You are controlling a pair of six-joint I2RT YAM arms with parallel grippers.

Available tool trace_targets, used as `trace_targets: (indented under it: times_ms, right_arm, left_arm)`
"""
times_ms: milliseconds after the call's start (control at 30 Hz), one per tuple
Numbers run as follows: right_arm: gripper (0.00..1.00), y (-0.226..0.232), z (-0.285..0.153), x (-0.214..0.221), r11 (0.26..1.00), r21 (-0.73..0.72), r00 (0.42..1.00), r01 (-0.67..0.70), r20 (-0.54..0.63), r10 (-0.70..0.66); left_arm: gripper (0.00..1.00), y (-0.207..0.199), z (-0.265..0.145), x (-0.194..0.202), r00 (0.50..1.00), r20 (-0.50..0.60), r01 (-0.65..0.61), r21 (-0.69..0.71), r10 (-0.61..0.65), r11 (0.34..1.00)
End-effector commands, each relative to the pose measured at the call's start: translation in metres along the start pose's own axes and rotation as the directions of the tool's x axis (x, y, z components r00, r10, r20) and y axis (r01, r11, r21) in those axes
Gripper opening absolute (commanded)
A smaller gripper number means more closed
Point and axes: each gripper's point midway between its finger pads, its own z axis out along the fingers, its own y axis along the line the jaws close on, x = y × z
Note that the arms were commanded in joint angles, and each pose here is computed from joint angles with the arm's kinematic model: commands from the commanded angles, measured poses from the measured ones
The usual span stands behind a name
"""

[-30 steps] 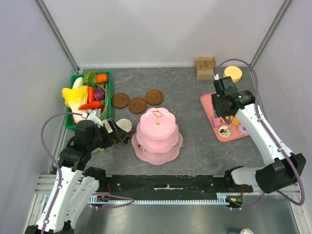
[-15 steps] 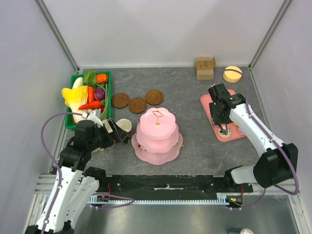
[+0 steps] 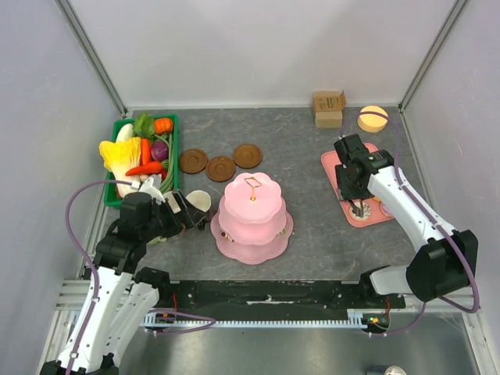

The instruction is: Serve the afternoon tea

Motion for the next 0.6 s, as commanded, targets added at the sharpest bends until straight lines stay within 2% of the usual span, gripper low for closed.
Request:
trace_targets:
  times_ms: [0,200,433,567]
  right_arm:
    - [0.54,-0.001,-0.012,-0.004,0.999,-0.007,0.999,-0.050,0.017,0.051]
    - [0.56,-0.004,-0.018,-0.003,0.998,0.003,0.998,-0.066,0.011,0.066]
    - [0.58,0.004,-0.023,-0.012,0.998,-0.057,0.999,-0.029,0.040,0.031]
    - [0.58,-0.005,-0.023,-0.014,1.000,0.002,0.999,-0.028,0.023,0.028]
  left_arm:
    - [0.99,-0.010,-0.004,-0.010,0.998,0.041,-0.042,0.040,0.040,0.998]
    - [0.99,-0.010,-0.005,-0.011,0.998,0.044,-0.043,0.041,0.041,0.998]
    - [0.99,-0.011,-0.006,-0.012,0.998,0.052,-0.048,0.044,0.046,0.998]
    - [0.99,-0.011,-0.006,-0.012,0.998,0.051,-0.048,0.045,0.046,0.998]
